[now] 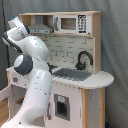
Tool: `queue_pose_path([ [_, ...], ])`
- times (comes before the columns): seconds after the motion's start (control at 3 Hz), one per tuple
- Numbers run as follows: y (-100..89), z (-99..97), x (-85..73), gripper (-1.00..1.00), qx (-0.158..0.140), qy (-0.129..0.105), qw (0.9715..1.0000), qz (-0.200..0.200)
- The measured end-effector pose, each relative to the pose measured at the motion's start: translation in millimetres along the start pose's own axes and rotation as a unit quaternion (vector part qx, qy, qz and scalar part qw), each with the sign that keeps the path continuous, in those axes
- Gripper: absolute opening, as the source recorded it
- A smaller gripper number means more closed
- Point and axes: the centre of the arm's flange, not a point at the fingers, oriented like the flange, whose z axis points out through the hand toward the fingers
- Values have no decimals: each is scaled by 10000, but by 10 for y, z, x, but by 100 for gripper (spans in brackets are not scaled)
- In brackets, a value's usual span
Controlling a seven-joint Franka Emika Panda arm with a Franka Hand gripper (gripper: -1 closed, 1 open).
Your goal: Play with the kitchen
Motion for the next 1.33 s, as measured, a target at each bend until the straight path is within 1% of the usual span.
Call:
queue_pose_path([
  [0.33, -156, 383, -26, 100, 405, -486, 9980, 76],
  [0.67, -264, 494, -104, 100, 762, -885, 9931, 35],
  [1.0, -325, 740, -106, 100, 1184, -988, 9880, 15],
  [1.33, -327, 739, -107, -100, 1189, -990, 9880, 14],
])
